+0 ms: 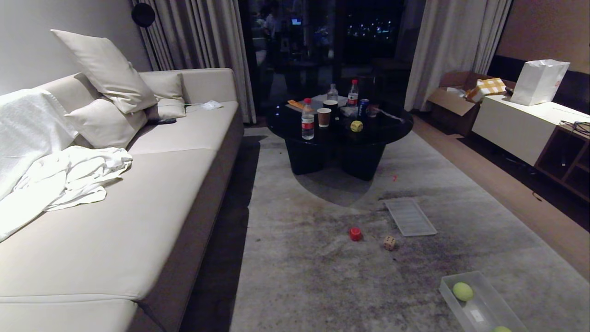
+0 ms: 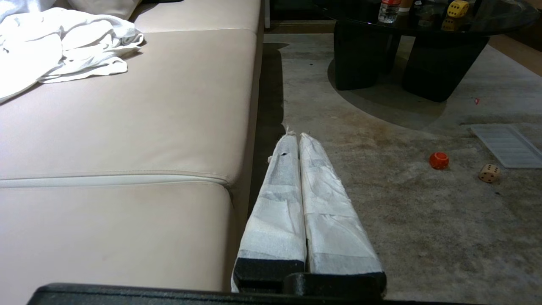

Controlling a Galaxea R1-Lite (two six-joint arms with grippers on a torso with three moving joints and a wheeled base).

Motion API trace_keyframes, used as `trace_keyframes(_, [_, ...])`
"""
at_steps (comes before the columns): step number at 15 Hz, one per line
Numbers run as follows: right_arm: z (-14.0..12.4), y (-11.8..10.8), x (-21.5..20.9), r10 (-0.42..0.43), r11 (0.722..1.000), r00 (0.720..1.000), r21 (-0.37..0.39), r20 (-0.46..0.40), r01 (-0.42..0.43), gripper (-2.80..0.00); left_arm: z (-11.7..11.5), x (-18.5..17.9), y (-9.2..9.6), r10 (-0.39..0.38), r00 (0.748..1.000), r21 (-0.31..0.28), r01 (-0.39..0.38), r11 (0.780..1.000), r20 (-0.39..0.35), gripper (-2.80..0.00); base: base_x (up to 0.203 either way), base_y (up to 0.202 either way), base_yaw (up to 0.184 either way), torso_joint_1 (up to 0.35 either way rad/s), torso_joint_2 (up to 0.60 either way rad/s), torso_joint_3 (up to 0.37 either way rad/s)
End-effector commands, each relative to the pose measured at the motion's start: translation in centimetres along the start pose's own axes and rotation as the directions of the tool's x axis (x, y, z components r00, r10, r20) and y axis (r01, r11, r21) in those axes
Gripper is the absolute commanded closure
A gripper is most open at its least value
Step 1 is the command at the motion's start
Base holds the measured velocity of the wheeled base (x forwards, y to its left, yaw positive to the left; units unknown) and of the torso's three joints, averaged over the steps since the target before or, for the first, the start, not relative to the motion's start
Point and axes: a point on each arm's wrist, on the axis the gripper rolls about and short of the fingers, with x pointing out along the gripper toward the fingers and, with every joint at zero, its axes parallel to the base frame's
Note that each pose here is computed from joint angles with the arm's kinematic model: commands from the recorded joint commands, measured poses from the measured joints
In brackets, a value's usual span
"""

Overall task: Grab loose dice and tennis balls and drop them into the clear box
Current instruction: Find toys out of the box

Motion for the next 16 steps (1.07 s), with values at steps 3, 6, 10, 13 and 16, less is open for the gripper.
trace_keyframes(3, [-0.28,-0.02,0.09,-0.002,1.000,1.000,0.001,-0.011,0.002,0.00,-0.02,0.02,0.00,0.002,1.000,-0.001,-0.002,1.000,-0.001,0.00,0.000,0.000,0.000,0.000,0.00,0.000])
trace_keyframes(6, [-0.30,-0.02,0.08,-0.002,1.000,1.000,0.001,-0.012,0.002,0.00,-0.02,0.02,0.01,0.004,1.000,-0.003,-0.004,1.000,-0.001,0.00,0.000,0.000,0.000,0.000,0.00,0.000])
trace_keyframes(10, [-0.30,-0.02,0.08,-0.002,1.000,1.000,0.001,-0.012,0.002,0.00,-0.02,0.02,0.02,0.010,1.000,-0.008,-0.010,1.000,-0.001,0.00,0.000,0.000,0.000,0.000,0.00,0.000])
trace_keyframes(13, [-0.30,-0.02,0.08,-0.002,1.000,1.000,0.001,-0.012,0.002,0.00,-0.05,0.02,0.02,0.012,1.000,-0.020,-0.012,1.000,-0.004,0.00,0.000,0.000,0.000,0.000,0.00,0.000])
trace_keyframes(16, [-0.30,-0.02,0.08,-0.002,1.000,1.000,0.001,-0.012,0.002,0.00,-0.05,0.02,0.02,0.012,1.000,-0.021,-0.012,1.000,-0.004,0.00,0.098,0.000,0.000,0.002,0.00,0.000])
